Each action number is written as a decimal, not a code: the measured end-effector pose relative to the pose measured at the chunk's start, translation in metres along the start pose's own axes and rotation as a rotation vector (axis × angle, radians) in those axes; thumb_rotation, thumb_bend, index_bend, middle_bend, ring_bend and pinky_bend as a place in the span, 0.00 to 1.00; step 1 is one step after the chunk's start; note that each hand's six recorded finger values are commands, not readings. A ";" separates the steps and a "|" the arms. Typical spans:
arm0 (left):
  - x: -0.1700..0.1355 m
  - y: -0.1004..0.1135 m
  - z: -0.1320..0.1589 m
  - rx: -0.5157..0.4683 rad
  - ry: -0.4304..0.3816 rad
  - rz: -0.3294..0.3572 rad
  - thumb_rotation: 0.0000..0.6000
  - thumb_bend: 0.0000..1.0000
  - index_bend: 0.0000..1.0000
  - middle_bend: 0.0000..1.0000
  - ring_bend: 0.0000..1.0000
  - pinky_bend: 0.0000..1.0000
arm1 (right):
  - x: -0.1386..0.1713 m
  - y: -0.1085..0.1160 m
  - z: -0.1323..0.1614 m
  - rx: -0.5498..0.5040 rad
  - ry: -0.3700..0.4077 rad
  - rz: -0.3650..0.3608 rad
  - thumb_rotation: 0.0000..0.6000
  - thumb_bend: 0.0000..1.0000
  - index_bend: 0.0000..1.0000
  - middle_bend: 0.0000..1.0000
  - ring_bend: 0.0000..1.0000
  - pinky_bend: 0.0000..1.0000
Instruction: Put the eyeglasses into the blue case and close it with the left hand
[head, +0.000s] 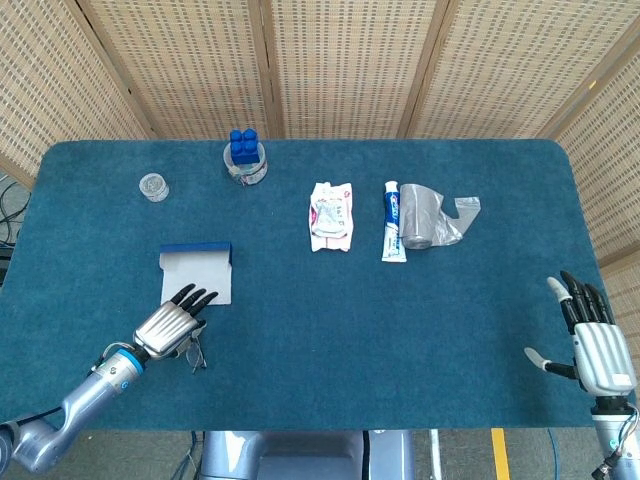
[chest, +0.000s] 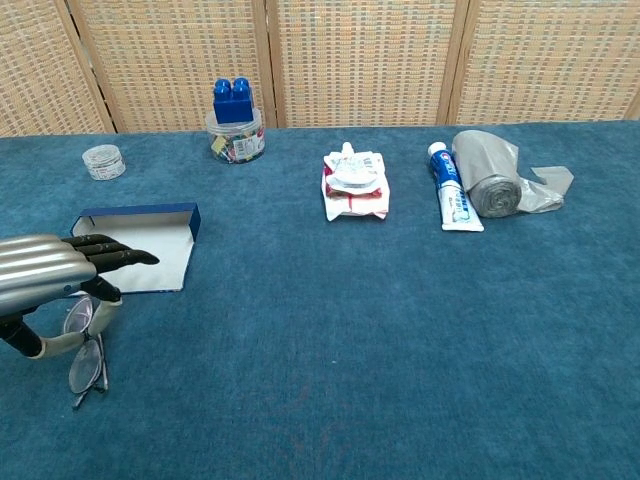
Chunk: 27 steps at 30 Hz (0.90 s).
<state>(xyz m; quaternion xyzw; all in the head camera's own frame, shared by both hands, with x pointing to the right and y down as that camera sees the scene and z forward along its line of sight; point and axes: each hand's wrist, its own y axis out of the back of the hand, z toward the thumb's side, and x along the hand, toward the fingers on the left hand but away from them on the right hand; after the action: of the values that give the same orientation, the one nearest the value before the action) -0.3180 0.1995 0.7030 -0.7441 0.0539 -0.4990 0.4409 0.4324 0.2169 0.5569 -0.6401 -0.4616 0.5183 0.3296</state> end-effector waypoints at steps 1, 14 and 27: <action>0.000 0.000 0.000 -0.002 0.001 0.002 1.00 0.44 0.57 0.00 0.00 0.00 | 0.000 0.000 0.000 0.000 -0.001 0.001 1.00 0.00 0.00 0.00 0.00 0.00; -0.003 0.004 -0.004 -0.022 0.010 0.018 1.00 0.44 0.60 0.00 0.00 0.00 | 0.000 0.000 0.000 -0.003 -0.001 0.004 1.00 0.00 0.00 0.00 0.00 0.00; -0.002 0.040 -0.047 -0.172 0.138 0.128 1.00 0.45 0.61 0.00 0.00 0.00 | 0.000 -0.001 0.001 -0.012 0.002 0.010 1.00 0.00 0.00 0.00 0.00 0.00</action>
<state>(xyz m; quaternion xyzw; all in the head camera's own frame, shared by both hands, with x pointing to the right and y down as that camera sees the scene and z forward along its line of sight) -0.3416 0.1483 0.6782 -0.7380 0.1742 -0.5134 0.4019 0.4316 0.2168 0.5576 -0.6446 -0.4613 0.5166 0.3237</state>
